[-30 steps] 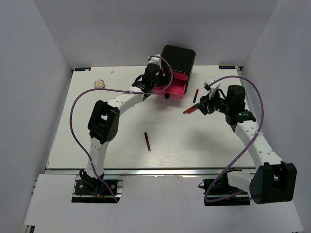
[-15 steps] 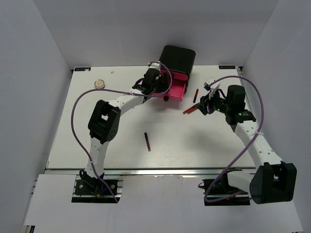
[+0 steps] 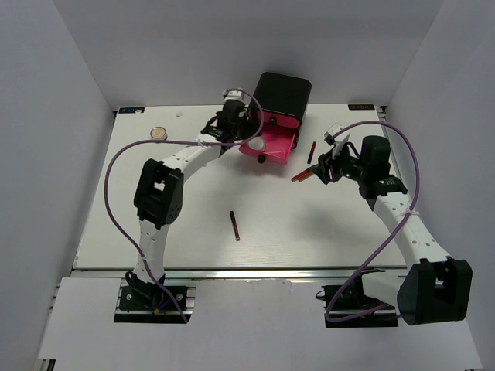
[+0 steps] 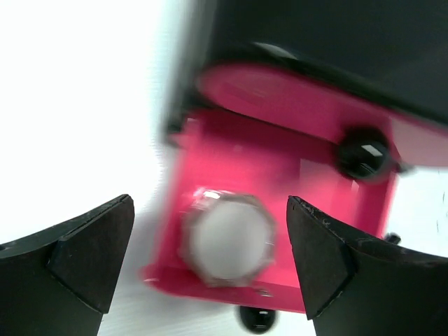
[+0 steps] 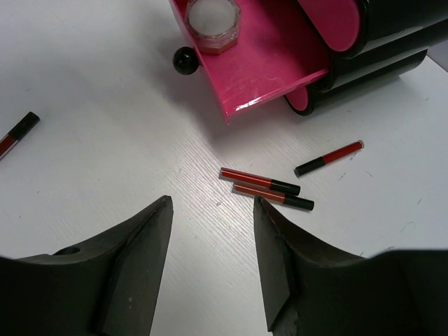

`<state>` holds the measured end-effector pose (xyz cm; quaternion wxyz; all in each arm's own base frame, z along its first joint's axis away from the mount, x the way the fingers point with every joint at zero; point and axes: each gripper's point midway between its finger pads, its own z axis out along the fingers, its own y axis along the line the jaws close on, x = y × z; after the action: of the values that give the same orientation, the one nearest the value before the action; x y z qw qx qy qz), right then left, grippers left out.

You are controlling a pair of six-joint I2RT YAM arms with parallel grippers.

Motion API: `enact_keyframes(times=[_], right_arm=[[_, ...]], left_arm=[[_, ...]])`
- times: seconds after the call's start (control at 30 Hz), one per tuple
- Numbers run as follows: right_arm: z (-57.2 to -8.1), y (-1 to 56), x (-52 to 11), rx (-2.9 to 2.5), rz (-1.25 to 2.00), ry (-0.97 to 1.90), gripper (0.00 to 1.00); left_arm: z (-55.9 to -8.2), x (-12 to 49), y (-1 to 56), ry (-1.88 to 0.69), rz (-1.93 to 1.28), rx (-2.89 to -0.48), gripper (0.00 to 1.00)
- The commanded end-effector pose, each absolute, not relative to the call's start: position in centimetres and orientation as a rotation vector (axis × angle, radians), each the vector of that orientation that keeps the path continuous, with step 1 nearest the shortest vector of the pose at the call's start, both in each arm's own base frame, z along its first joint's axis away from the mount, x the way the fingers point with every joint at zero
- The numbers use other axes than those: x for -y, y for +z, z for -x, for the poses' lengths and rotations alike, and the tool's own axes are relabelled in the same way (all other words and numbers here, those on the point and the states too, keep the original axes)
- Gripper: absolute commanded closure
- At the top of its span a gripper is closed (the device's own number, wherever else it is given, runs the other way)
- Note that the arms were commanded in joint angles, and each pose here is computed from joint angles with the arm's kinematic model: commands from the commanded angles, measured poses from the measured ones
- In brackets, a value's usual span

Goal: Organize the makeup

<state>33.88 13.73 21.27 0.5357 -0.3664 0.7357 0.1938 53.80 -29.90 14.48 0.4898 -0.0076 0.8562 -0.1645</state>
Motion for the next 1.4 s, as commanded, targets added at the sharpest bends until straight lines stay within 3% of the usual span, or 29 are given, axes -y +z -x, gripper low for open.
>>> enact_keyframes(times=[0.0, 0.1, 0.23, 0.33, 0.57, 0.93, 1.37], right_arm=[[-33.7, 22.3, -13.8, -1.703, 0.889, 0.455, 0.44], [-33.6, 22.1, -13.9, -1.703, 0.904, 0.455, 0.42], [-33.4, 21.3, -14.0, -1.716, 0.922, 0.474, 0.21], [-33.3, 21.0, -14.2, -1.724, 0.929, 0.496, 0.11], [-33.9, 20.9, -14.3, -1.733, 0.930, 0.500, 0.11], [-34.0, 20.7, -14.2, -1.740, 0.936, 0.491, 0.11], [-34.2, 20.5, -14.0, -1.748, 0.928, 0.475, 0.11]], left_arm=[[-55.4, 23.0, 21.9, -0.421, 0.245, -2.014, 0.02], [-54.9, 15.9, 19.0, -0.326, 0.411, -2.123, 0.02], [-52.5, 5.8, 13.9, -0.168, 0.656, -2.218, 0.09], [-51.6, 1.2, 11.8, -0.026, 0.742, -2.241, 0.05], [-53.7, -3.0, 9.1, 0.167, 0.722, -2.267, 0.02], [-60.6, -5.1, 7.3, 0.255, 0.677, -2.199, 0.02], [-62.4, -6.4, 5.2, 0.337, 0.663, -2.165, 0.04]])
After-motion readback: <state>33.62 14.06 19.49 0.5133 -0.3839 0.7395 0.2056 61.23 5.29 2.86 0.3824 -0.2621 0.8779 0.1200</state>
